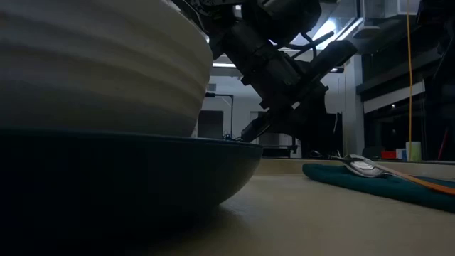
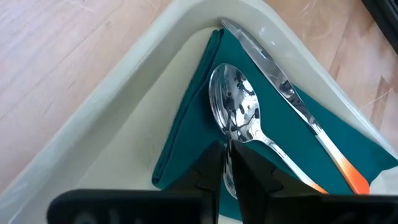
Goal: Set up tray
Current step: Put the orange fork on the green napkin to the left of the orange spoon, then return to Home Position
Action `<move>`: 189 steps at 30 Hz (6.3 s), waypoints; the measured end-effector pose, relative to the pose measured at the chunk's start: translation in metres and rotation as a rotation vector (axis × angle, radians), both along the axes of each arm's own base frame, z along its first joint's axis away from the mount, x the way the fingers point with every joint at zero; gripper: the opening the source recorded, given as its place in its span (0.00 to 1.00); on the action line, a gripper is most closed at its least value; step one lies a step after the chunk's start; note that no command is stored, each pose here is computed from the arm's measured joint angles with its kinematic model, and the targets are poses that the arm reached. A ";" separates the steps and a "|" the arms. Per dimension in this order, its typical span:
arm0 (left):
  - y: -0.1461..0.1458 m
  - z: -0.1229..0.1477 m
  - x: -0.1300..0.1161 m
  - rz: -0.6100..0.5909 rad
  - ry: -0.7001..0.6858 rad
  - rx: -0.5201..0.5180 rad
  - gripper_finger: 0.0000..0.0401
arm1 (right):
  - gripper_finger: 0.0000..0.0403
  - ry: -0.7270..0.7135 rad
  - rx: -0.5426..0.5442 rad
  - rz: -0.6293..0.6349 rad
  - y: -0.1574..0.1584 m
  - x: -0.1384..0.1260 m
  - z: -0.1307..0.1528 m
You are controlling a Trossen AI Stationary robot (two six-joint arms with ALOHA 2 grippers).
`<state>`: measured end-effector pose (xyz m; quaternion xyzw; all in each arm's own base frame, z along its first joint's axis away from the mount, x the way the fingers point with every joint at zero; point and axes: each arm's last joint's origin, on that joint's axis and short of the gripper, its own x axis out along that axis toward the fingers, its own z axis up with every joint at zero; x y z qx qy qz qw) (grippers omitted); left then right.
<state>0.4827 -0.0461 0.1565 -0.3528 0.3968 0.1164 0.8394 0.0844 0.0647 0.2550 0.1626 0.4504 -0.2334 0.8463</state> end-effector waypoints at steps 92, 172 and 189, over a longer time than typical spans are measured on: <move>0.073 0.055 -0.345 0.012 -1.233 0.328 0.28 | 0.38 -0.375 -0.532 -0.425 -0.083 -0.030 0.074; 0.052 0.069 -0.408 -0.108 -1.529 0.494 0.29 | 0.38 -0.972 -0.028 0.155 -0.061 0.026 -0.087; 0.052 0.069 -0.408 -0.108 -1.529 0.494 0.29 | 0.38 -0.981 -0.252 0.280 -0.063 0.012 -0.083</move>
